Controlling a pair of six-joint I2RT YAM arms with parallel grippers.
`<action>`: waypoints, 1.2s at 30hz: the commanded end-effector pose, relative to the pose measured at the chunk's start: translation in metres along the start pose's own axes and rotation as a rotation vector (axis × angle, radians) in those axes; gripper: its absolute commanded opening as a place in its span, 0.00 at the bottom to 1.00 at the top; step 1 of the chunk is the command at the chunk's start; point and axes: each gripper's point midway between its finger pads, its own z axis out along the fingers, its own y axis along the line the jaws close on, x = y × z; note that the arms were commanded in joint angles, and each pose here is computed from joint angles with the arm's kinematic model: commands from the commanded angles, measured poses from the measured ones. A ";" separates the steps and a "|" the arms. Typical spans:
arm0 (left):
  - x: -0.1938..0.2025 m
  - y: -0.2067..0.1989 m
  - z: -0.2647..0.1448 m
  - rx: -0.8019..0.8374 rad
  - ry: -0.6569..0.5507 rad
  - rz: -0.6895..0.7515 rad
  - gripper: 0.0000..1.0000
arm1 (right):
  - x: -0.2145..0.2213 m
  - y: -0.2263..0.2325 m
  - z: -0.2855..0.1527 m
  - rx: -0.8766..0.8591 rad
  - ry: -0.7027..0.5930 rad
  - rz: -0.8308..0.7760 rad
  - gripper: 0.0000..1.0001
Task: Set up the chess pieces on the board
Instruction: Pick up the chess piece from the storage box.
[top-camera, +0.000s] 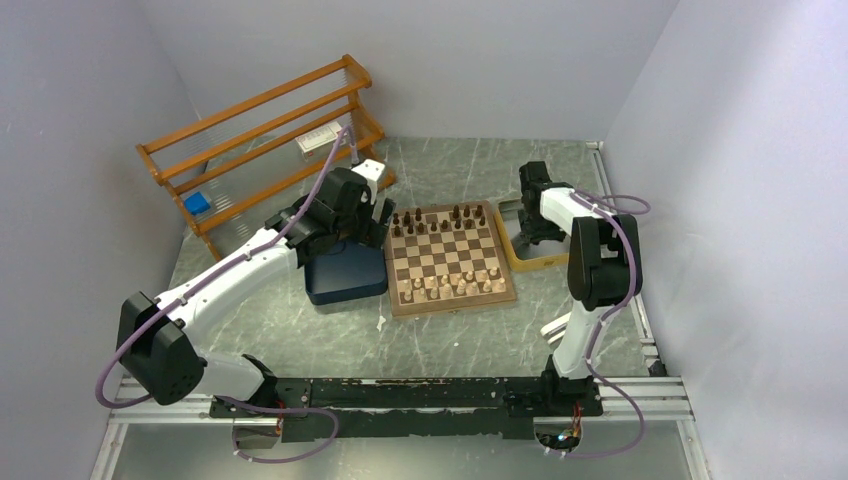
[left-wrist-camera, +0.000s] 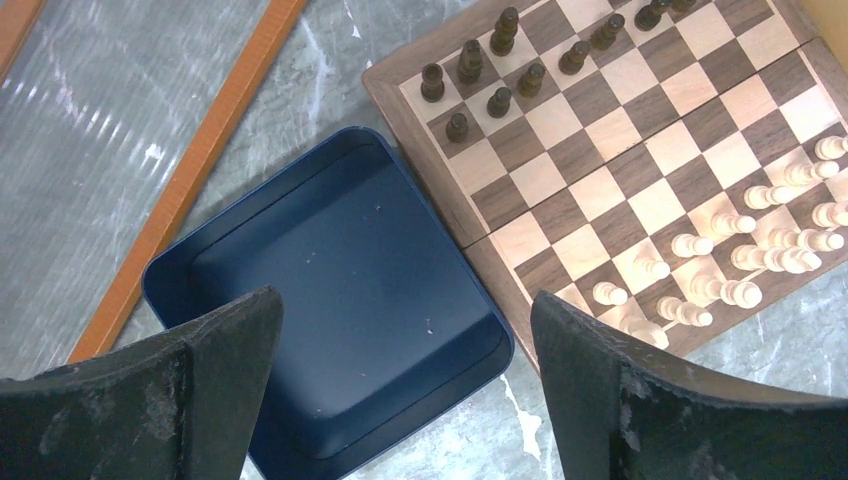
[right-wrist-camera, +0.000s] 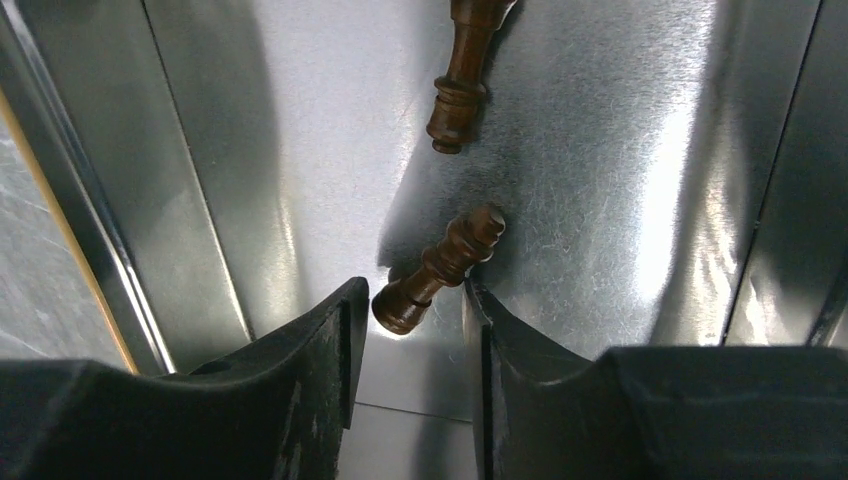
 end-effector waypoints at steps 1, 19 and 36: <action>-0.008 0.010 -0.003 -0.044 -0.037 0.002 0.98 | 0.000 -0.007 0.008 0.049 0.005 0.053 0.41; -0.006 0.004 -0.003 -0.009 -0.040 -0.008 0.94 | -0.029 0.004 -0.017 -0.113 -0.104 -0.183 0.20; -0.101 -0.057 -0.014 0.266 -0.135 -0.057 0.92 | 0.011 0.058 -0.162 -1.083 -0.212 -0.918 0.16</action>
